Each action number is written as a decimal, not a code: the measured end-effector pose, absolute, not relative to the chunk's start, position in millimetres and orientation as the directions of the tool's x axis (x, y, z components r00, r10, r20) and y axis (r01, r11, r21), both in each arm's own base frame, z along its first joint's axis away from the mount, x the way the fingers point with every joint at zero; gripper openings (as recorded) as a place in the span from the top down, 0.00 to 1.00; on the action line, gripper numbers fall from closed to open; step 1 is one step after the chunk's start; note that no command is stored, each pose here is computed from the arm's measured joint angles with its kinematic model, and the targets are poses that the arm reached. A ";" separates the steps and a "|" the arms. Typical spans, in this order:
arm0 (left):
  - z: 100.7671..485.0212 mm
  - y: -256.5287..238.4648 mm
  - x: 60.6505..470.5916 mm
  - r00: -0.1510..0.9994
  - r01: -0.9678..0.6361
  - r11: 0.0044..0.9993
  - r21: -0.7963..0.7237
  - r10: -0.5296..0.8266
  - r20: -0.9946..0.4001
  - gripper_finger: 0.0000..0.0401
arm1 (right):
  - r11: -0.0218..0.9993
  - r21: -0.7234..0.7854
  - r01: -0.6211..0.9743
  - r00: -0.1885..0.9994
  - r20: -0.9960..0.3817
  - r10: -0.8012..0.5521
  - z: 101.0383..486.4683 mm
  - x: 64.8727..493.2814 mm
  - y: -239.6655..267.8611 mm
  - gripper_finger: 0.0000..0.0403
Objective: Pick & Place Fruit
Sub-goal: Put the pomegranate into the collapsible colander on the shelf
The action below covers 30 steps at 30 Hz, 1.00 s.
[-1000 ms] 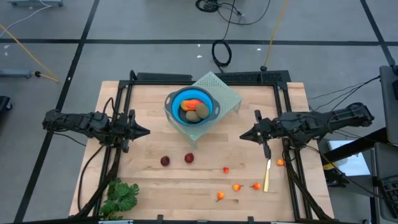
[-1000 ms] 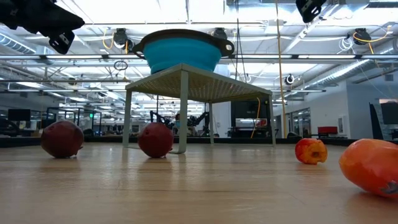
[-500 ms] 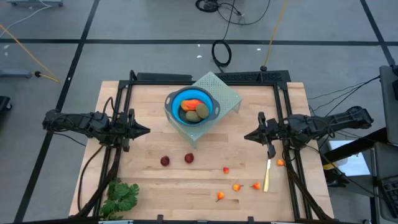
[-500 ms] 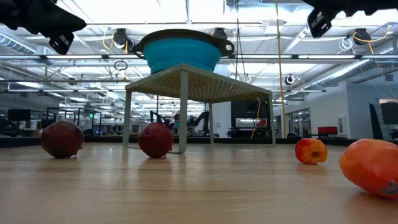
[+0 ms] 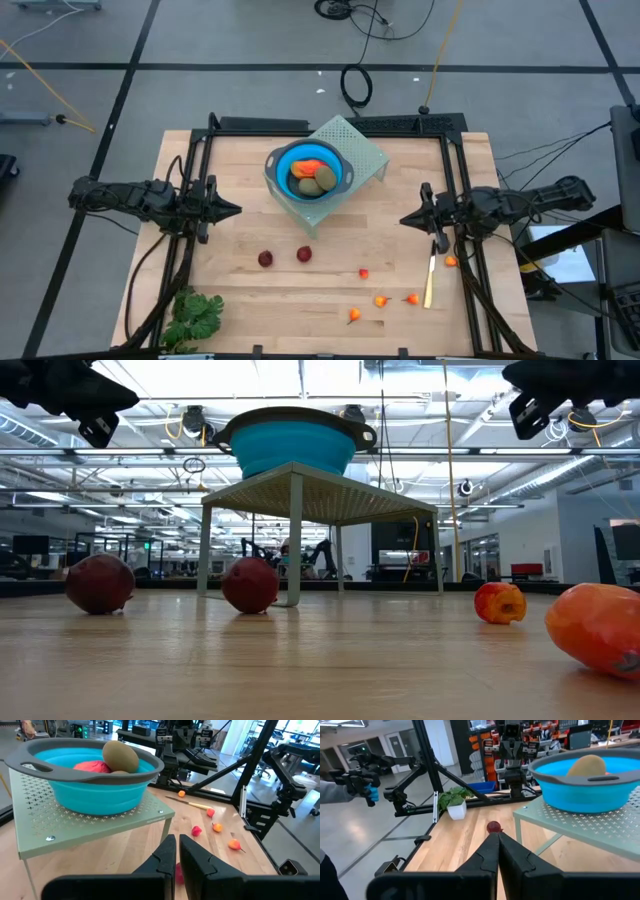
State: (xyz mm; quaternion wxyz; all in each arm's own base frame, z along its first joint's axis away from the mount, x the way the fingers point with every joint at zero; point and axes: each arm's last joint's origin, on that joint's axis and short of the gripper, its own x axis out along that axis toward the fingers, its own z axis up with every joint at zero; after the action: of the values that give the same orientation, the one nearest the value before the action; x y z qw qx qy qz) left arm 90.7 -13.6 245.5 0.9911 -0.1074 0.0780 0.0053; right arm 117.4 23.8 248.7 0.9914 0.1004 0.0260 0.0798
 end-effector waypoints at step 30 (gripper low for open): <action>248.3 -13.5 91.1 0.992 -0.037 0.957 -0.287 0.000 -0.127 0.95 | 0.945 0.159 -0.286 0.958 0.010 0.288 197.4 97.2 23.2 1.00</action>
State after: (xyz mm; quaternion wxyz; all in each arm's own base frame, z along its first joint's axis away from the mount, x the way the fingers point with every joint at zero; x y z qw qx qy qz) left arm 91.1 -13.5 248.3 0.9873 -0.1459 0.0628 0.0094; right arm 97.2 23.2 197.4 0.9861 0.0797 0.0064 0.1453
